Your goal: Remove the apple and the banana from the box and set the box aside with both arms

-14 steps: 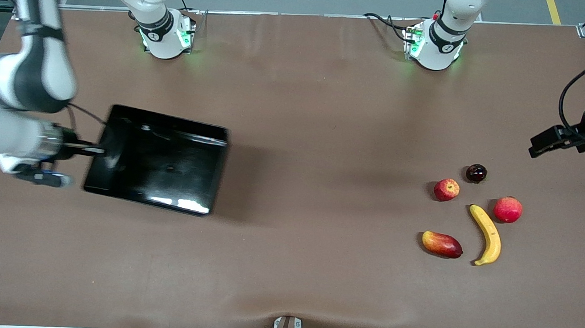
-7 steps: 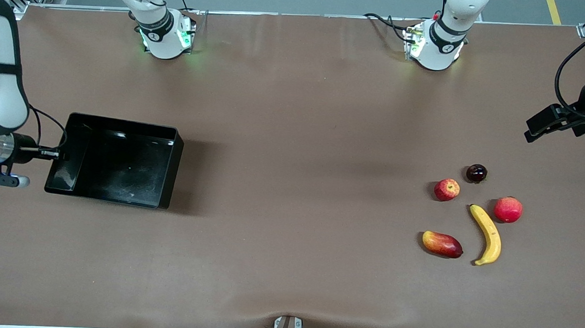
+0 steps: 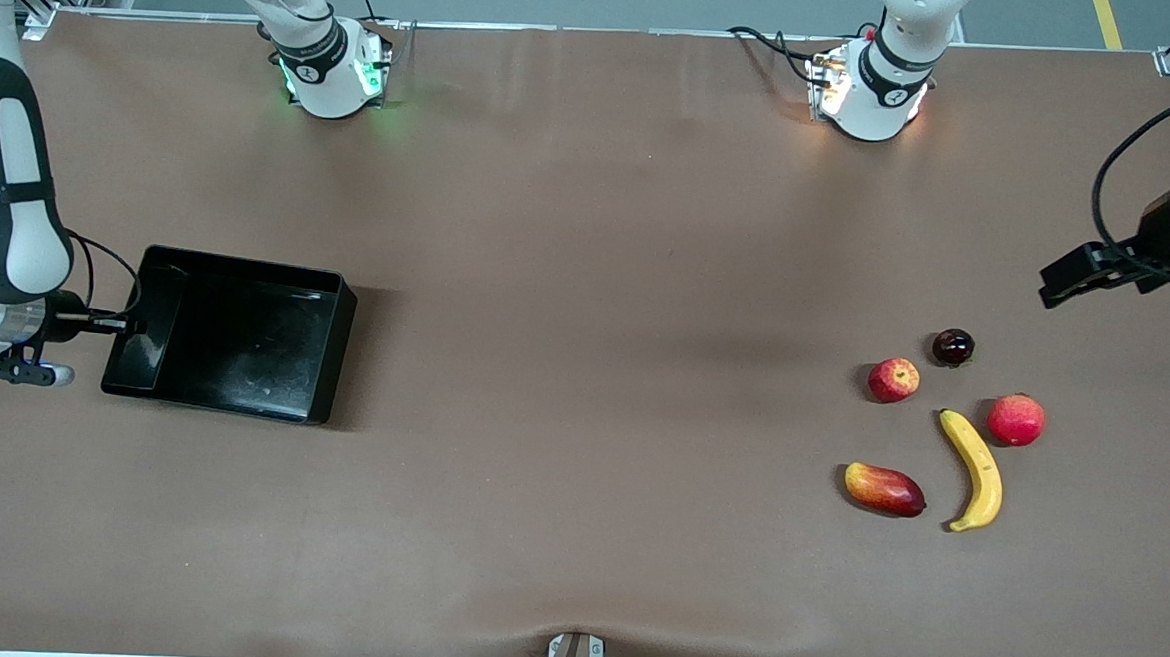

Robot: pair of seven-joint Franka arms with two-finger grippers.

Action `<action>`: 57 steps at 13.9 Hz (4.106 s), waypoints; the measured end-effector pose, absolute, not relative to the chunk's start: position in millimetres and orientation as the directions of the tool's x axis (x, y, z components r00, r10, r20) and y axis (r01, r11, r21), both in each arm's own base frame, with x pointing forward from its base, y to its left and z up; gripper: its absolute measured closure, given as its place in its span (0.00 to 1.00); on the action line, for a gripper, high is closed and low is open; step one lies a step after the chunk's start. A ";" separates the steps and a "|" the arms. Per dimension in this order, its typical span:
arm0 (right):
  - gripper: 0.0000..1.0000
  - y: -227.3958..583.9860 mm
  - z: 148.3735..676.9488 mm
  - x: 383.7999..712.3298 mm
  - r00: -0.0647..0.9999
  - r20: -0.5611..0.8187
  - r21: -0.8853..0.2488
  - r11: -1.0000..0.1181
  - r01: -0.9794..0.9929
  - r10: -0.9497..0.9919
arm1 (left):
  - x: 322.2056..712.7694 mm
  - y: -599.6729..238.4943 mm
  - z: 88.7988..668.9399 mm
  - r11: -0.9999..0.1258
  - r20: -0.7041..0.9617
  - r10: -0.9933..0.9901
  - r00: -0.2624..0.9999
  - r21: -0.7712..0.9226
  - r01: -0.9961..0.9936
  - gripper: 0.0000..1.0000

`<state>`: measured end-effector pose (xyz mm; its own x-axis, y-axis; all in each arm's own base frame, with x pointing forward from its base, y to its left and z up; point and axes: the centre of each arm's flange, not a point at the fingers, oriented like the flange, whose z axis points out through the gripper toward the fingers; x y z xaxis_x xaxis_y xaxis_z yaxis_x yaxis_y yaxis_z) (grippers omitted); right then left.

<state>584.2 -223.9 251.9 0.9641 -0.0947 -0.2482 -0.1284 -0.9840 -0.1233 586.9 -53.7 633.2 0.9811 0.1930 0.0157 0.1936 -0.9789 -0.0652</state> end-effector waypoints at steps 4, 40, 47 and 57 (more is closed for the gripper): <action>0.79 -227.9 242.9 581.6 0.962 -0.258 -0.133 -0.984 -0.121 -0.084 | 575.4 -61.9 640.6 -0.982 0.018 0.169 0.985 -0.079 0.170 0.00; 0.00 -21.9 658.4 500.5 0.999 -0.045 -0.008 -1.000 -0.012 -0.011 | 536.9 -87.7 608.1 -0.999 0.027 0.030 0.999 -0.031 0.030 0.00; 0.00 -22.2 659.5 504.8 1.000 -0.022 -0.032 -0.999 -0.012 -0.012 | 536.9 -87.6 610.6 -0.999 0.038 0.030 0.999 -0.029 0.031 0.00; 0.00 -24.0 669.9 513.2 1.000 0.005 -0.031 -0.999 -0.014 -0.014 | 546.0 -84.5 610.0 -0.999 0.052 0.037 0.998 -0.024 0.039 0.00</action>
